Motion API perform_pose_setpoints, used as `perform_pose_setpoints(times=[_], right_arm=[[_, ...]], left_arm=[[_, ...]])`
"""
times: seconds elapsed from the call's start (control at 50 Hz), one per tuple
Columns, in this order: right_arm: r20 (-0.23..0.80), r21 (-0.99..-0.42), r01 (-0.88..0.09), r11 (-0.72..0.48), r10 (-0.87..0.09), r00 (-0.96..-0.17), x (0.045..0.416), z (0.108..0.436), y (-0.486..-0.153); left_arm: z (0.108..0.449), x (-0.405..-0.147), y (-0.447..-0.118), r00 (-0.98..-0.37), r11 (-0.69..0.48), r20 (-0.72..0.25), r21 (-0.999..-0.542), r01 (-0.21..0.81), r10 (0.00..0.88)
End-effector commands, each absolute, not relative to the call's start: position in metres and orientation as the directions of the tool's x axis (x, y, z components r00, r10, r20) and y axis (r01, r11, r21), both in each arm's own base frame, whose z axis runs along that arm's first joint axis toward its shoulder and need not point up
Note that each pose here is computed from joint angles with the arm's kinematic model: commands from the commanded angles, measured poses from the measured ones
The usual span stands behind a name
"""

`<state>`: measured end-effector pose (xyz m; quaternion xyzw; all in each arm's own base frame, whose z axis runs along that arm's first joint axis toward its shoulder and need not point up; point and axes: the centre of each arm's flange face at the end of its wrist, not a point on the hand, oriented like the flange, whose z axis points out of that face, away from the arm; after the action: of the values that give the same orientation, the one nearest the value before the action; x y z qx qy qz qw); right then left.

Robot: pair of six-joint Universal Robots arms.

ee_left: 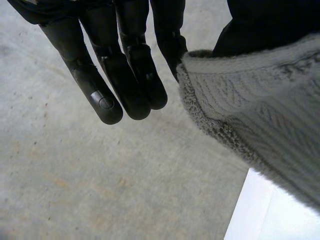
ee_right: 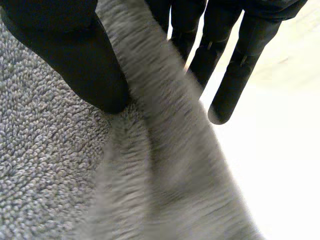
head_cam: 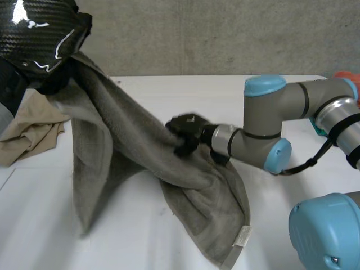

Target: Fold the laundry.

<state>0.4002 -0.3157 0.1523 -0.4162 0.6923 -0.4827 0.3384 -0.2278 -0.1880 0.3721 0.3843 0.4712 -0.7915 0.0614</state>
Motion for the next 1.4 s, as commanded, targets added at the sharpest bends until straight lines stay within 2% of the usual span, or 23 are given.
perform_pose_setpoints(times=[0.02,0.04,0.06,0.12,0.14,0.22,0.28,0.32,0.4,0.46,0.54,0.56,0.58,0.62,0.64,0.66,0.74,0.82,0.92,1.14,1.24,1.32,1.4], right_arm=[[0.107,-0.968,0.055,-0.246,-0.598,-0.795,0.364,0.288,-0.396],[0.117,-0.95,0.076,-0.304,-0.571,-0.813,0.359,0.305,-0.398],[0.137,-0.906,0.11,-0.409,-0.529,-0.838,0.35,0.338,-0.4],[0.162,-0.835,0.139,-0.532,-0.479,-0.863,0.338,0.378,-0.396],[0.178,-0.791,0.149,-0.593,-0.456,-0.872,0.332,0.399,-0.389],[0.211,-0.705,0.15,-0.693,-0.406,-0.889,0.316,0.431,-0.377],[0.233,-0.67,0.14,-0.729,-0.385,-0.893,0.308,0.439,-0.371],[0.241,-0.673,0.129,-0.728,-0.382,-0.892,0.304,0.437,-0.371],[0.246,-0.723,0.102,-0.683,-0.393,-0.886,0.302,0.421,-0.37],[0.243,-0.788,0.067,-0.613,-0.408,-0.88,0.299,0.394,-0.375],[0.238,-0.876,-0.002,-0.482,-0.428,-0.872,0.292,0.345,-0.383],[0.237,-0.893,-0.018,-0.451,-0.435,-0.869,0.29,0.332,-0.384],[0.235,-0.92,-0.046,-0.39,-0.453,-0.86,0.289,0.308,-0.384],[0.232,-0.942,-0.073,-0.328,-0.477,-0.848,0.289,0.281,-0.383],[0.231,-0.95,-0.087,-0.3,-0.489,-0.841,0.289,0.268,-0.381],[0.233,-0.962,-0.117,-0.247,-0.513,-0.826,0.29,0.243,-0.378],[0.234,-0.972,-0.19,-0.137,-0.552,-0.801,0.289,0.19,-0.374],[0.217,-0.97,-0.238,-0.036,-0.557,-0.801,0.283,0.156,-0.374],[0.207,-0.957,-0.281,0.066,-0.524,-0.826,0.271,0.141,-0.38],[0.231,-0.927,-0.322,0.19,-0.385,-0.894,0.248,0.134,-0.393],[0.23,-0.918,-0.327,0.223,-0.37,-0.9,0.24,0.14,-0.391],[0.229,-0.916,-0.328,0.233,-0.367,-0.901,0.236,0.148,-0.389],[0.246,-0.899,-0.362,0.246,-0.401,-0.882,0.235,0.157,-0.378]], left_arm=[[0.371,-0.205,-0.247,-0.754,-0.474,-0.627,-0.733,0.488,0.193],[0.375,-0.203,-0.261,-0.765,-0.479,-0.622,-0.73,0.488,0.166],[0.378,-0.202,-0.269,-0.771,-0.485,-0.618,-0.726,0.488,0.15],[0.399,-0.201,-0.295,-0.804,-0.521,-0.59,-0.71,0.474,0.073],[0.406,-0.201,-0.301,-0.815,-0.529,-0.577,-0.708,0.467,0.053],[0.441,-0.21,-0.316,-0.869,-0.582,-0.495,-0.704,0.407,-0.008],[0.46,-0.222,-0.32,-0.9,-0.617,-0.436,-0.704,0.351,-0.015],[0.464,-0.229,-0.325,-0.916,-0.617,-0.402,-0.719,0.32,-0.005],[0.448,-0.234,-0.338,-0.924,-0.568,-0.382,-0.765,0.303,0.022],[0.432,-0.233,-0.345,-0.924,-0.523,-0.38,-0.797,0.304,0.042],[0.386,-0.228,-0.359,-0.92,-0.404,-0.38,-0.859,0.314,0.093],[0.363,-0.227,-0.363,-0.917,-0.348,-0.379,-0.882,0.318,0.125],[0.35,-0.227,-0.365,-0.914,-0.316,-0.379,-0.893,0.321,0.145],[0.325,-0.227,-0.367,-0.905,-0.261,-0.383,-0.907,0.33,0.185],[0.299,-0.229,-0.37,-0.896,-0.209,-0.382,-0.917,0.338,0.227],[0.285,-0.23,-0.371,-0.89,-0.184,-0.382,-0.921,0.344,0.249],[0.229,-0.233,-0.373,-0.867,-0.078,-0.379,-0.924,0.374,0.323],[0.188,-0.232,-0.372,-0.85,0.014,-0.385,-0.908,0.418,0.361],[0.166,-0.225,-0.374,-0.829,0.069,-0.416,-0.879,0.472,0.375],[0.165,-0.224,-0.367,-0.807,0.094,-0.432,-0.858,0.506,0.401],[0.164,-0.224,-0.367,-0.804,0.096,-0.445,-0.85,0.518,0.395],[0.164,-0.221,-0.366,-0.785,0.094,-0.488,-0.824,0.558,0.382],[0.166,-0.218,-0.358,-0.745,0.098,-0.545,-0.778,0.62,0.386]])
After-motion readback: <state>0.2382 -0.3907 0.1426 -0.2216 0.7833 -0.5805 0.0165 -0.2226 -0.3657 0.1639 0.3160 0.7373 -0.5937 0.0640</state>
